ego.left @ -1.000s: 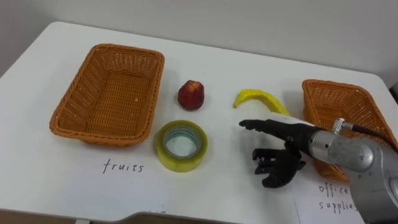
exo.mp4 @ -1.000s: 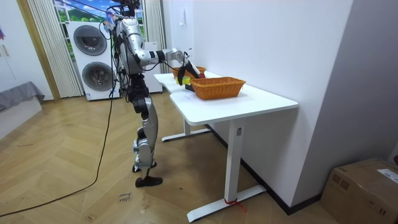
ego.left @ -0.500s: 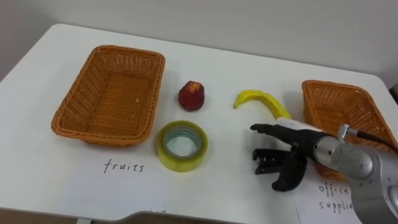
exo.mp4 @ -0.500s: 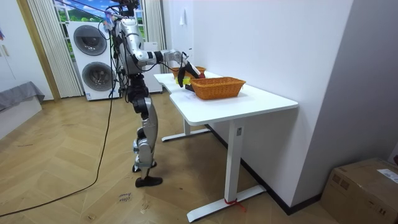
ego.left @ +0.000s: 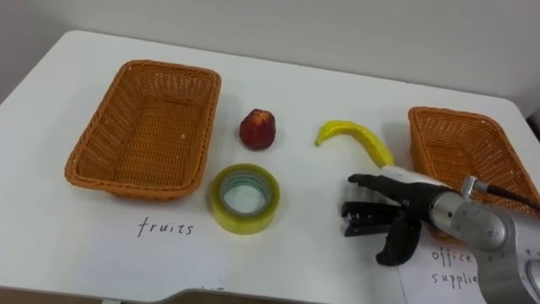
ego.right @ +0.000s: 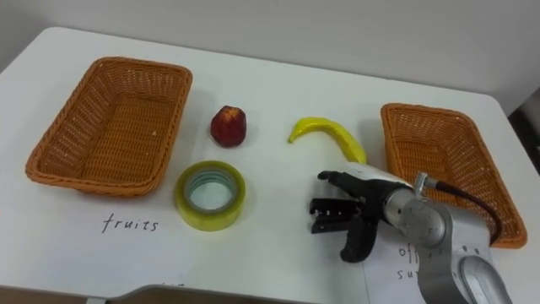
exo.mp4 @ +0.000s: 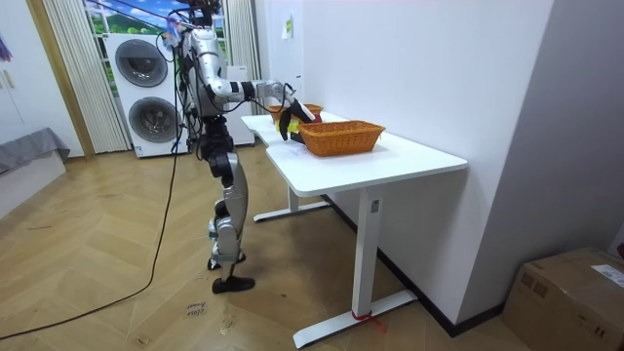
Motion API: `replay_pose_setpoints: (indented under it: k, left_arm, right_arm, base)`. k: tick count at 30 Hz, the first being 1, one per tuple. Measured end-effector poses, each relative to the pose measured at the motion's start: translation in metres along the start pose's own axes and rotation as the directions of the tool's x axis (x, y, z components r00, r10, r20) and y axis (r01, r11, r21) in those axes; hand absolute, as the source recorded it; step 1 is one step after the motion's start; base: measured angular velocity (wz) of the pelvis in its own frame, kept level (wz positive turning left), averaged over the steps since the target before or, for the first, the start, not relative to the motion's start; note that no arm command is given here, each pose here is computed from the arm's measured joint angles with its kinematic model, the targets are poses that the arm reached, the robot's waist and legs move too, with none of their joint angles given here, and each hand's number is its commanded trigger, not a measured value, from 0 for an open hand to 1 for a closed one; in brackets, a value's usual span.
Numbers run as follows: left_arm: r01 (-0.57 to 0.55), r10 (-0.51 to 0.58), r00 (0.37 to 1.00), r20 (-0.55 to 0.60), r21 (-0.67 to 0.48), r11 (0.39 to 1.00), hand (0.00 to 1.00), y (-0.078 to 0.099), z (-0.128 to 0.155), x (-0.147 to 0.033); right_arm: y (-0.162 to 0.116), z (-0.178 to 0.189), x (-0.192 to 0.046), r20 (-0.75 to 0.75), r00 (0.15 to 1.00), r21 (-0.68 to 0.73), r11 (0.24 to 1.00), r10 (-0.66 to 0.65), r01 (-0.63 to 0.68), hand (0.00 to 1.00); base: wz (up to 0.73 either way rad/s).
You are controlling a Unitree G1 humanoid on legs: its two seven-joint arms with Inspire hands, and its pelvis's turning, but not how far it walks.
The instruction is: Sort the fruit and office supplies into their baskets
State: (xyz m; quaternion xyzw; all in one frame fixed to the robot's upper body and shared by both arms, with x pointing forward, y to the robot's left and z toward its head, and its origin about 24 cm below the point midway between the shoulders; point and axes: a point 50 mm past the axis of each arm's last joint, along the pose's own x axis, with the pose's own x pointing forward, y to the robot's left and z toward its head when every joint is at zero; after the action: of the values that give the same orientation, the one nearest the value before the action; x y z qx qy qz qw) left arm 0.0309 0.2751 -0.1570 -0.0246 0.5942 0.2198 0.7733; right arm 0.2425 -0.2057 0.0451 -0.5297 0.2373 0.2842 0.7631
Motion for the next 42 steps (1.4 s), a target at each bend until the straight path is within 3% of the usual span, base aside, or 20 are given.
replay_pose_setpoints:
  k: [13,14,15,16,25,42]
  left_arm:
    - [-0.029,0.029,1.000,-0.001,0.001,1.000,0.00,0.001,0.000,0.000]
    - [-0.030,0.030,1.000,0.000,0.001,1.000,0.00,0.001,0.000,0.000]
    - [-0.030,0.030,1.000,0.001,0.001,1.000,0.00,0.001,0.000,0.000]
    - [-0.033,0.033,0.999,0.002,0.001,0.999,0.00,0.001,0.001,0.000]
    - [-0.051,0.051,0.999,0.003,0.001,0.999,0.00,0.003,0.002,0.000]
    - [-0.052,0.052,0.998,-0.026,0.004,0.999,0.00,0.004,-0.001,0.000]
  right_arm:
    - [0.001,-0.001,0.001,-0.008,1.000,0.008,1.000,0.004,-0.004,0.00]
    - [0.001,-0.002,0.001,-0.010,1.000,0.009,1.000,0.006,-0.006,0.19]
    - [0.002,-0.002,0.001,-0.012,1.000,0.010,1.000,0.008,-0.008,0.54]
    - [0.003,-0.004,0.002,-0.018,1.000,0.014,1.000,0.014,-0.014,1.00]
    - [0.000,-0.007,0.005,-0.031,0.998,0.020,0.998,-0.053,0.053,1.00]
    - [0.003,-0.012,0.007,-0.052,0.997,0.052,0.997,-0.048,0.051,1.00]
  base:
    - [0.00]
    - [0.00]
    - [0.00]
    - [0.00]
    - [0.00]
    - [0.00]
